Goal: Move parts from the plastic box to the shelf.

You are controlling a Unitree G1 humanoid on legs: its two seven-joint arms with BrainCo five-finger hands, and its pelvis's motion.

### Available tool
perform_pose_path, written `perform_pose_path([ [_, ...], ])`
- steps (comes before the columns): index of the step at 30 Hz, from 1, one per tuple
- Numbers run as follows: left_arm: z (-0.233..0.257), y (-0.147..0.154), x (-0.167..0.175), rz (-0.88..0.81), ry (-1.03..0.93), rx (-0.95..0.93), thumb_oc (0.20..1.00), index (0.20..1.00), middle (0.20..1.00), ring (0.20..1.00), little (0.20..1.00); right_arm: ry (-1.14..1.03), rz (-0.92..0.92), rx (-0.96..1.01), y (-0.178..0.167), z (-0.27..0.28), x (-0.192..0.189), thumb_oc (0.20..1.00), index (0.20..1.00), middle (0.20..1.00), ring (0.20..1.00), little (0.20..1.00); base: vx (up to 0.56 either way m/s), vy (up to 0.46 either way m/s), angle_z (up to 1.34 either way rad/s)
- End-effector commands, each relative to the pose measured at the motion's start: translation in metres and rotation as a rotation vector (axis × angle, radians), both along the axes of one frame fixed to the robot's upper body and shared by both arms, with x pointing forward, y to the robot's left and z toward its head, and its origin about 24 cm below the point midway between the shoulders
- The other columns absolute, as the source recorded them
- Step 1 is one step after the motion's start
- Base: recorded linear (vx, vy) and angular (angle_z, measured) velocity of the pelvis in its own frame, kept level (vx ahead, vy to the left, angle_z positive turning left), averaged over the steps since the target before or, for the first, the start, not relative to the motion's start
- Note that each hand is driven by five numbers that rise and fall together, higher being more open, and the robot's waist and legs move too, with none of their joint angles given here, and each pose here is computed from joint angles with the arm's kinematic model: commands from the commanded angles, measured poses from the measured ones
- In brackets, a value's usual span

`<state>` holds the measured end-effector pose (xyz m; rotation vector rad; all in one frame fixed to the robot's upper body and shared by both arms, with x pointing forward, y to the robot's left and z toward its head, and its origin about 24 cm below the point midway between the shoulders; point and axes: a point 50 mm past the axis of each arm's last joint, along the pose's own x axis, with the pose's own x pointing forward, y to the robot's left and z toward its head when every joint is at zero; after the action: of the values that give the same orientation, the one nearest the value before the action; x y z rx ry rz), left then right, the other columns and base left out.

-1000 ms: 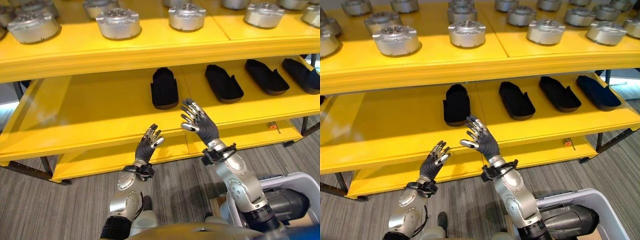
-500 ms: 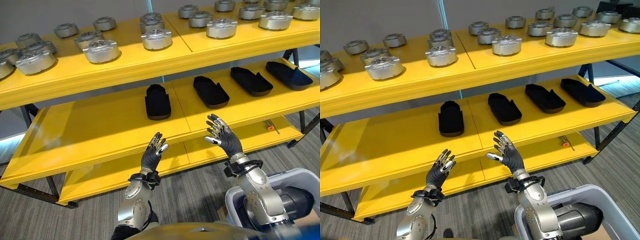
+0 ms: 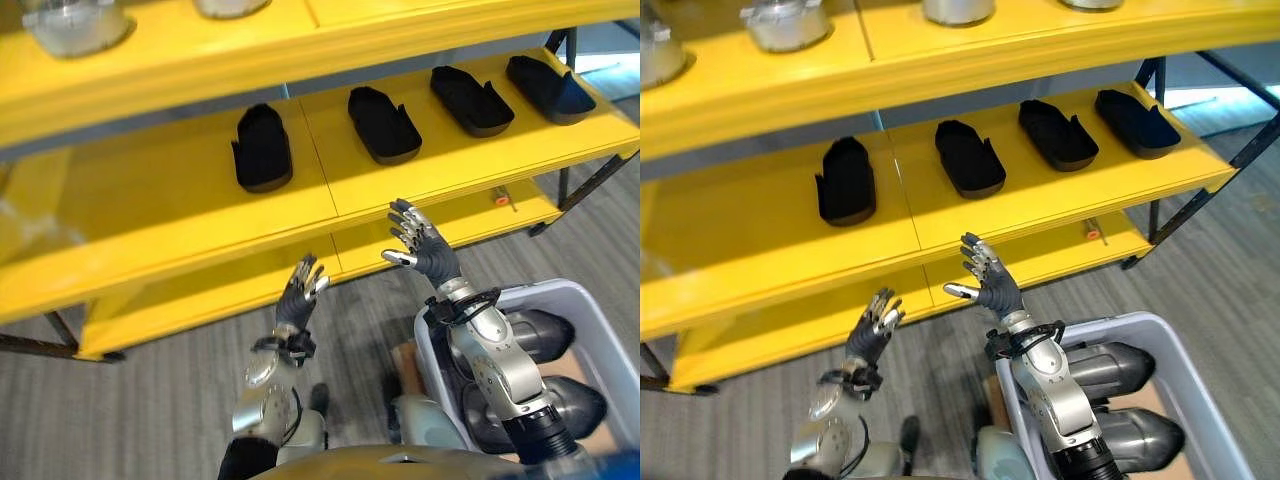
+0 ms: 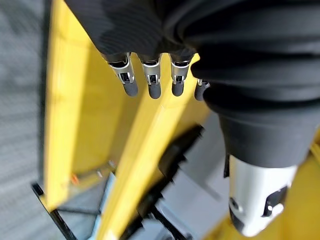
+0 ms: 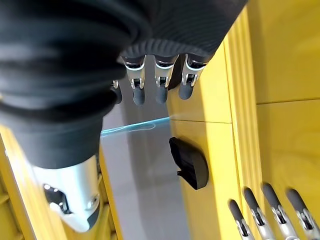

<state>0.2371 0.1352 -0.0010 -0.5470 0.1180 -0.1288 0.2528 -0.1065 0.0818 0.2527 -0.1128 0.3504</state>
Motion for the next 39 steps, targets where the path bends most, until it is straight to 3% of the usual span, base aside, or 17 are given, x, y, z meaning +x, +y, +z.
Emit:
perform_pose_path([
  [1,0.027,0.015,0.001,0.047,-0.154,0.024,1.000,1.000,1.000,1.000,1.000,-0.107,0.017,0.109,0.005,0.024,0.004,1.000,1.000,1.000,1.000,1.000,-0.03,0.144,-0.47],
  [11,0.019,0.006,0.002,0.020,-0.111,0.032,1.000,1.000,1.000,1.000,1.000,0.067,0.062,0.251,0.019,-0.011,0.005,1.000,1.000,1.000,1.000,1.000,-0.02,0.187,-0.31],
  [21,0.001,0.016,-0.028,0.157,-0.028,-0.071,1.000,1.000,1.000,1.000,1.000,0.156,0.186,0.355,0.063,-0.019,0.007,1.000,1.000,1.000,1.000,1.000,0.02,-0.030,-1.53],
  [28,-0.006,0.016,-0.028,0.169,-0.007,-0.077,1.000,1.000,1.000,1.000,1.000,0.166,0.155,0.366,0.055,-0.024,0.007,1.000,1.000,1.000,1.000,1.000,0.08,-0.110,-0.66],
  [39,-0.012,-0.010,-0.021,0.074,0.009,-0.111,1.000,1.000,1.000,1.000,1.000,0.154,0.026,0.364,0.022,-0.031,0.010,1.000,1.000,1.000,1.000,1.000,0.08,-0.100,0.02],
])
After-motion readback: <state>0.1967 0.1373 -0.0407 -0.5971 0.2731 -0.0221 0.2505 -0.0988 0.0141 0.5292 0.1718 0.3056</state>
